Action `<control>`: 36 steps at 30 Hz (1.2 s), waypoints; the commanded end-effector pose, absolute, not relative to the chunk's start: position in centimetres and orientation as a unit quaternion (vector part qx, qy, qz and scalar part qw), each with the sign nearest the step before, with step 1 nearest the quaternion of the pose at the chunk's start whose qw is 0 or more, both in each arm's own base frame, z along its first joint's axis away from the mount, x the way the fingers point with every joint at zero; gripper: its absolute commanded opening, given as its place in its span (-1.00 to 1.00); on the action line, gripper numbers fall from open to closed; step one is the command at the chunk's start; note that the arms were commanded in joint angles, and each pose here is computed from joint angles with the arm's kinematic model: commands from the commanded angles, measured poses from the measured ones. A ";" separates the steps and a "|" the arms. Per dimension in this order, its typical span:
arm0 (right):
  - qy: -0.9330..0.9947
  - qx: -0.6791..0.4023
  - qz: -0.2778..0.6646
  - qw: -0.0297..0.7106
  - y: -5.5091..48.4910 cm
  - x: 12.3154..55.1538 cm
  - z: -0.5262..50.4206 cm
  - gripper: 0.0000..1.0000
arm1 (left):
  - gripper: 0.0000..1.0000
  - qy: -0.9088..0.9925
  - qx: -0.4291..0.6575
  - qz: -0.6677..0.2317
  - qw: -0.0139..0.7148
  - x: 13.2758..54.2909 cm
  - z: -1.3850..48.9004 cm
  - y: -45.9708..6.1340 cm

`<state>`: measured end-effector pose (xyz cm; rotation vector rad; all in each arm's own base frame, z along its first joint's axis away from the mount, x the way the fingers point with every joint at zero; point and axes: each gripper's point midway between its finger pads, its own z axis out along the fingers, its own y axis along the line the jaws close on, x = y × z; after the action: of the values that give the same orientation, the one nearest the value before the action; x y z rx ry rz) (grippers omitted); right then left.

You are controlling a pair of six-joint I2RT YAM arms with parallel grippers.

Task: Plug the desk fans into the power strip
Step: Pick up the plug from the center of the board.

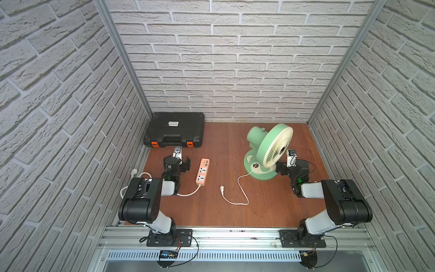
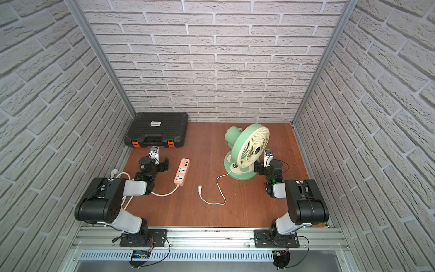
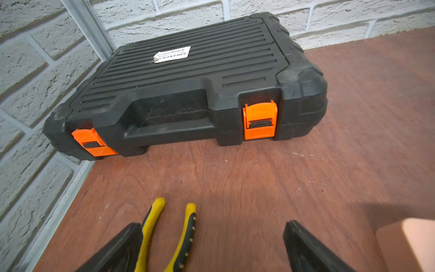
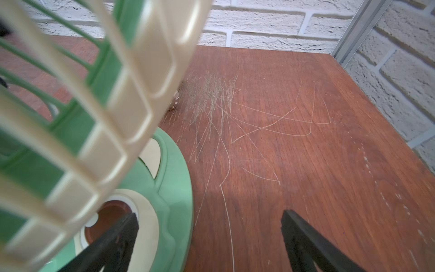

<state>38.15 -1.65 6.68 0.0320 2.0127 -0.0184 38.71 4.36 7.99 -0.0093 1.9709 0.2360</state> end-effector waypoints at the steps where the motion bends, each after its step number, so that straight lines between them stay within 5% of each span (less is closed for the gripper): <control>1: 0.813 0.004 0.003 0.582 -0.9 39.7 9.6 0.98 | 0.97 0.823 -0.009 0.089 0.561 39.4 8.9 4.3; 22: 0.812 0.019 -0.010 0.583 -1.5 39.7 9.8 0.98 | 0.97 0.822 -0.009 0.091 0.561 39.4 8.9 4.4; 26: 0.819 0.089 -0.046 0.565 -3.5 38.4 14.0 0.98 | 0.97 0.840 -0.011 0.097 0.534 39.7 11.3 4.5; 29: 0.826 0.126 0.002 0.550 -2.8 36.0 18.3 0.98 | 0.97 0.849 -0.066 0.112 0.512 39.3 14.3 5.9; 33: 0.790 0.251 0.076 0.554 -4.1 33.7 17.7 0.97 | 0.97 0.862 -0.142 0.101 0.476 37.7 15.6 5.8; 36: 0.839 0.264 0.047 0.473 -4.4 33.4 16.3 0.69 | 0.97 0.869 -0.136 0.131 0.458 36.9 15.9 4.4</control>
<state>35.06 -4.30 22.75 0.4664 1.7760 0.1015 39.81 4.45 20.11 -0.2538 1.9474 0.2282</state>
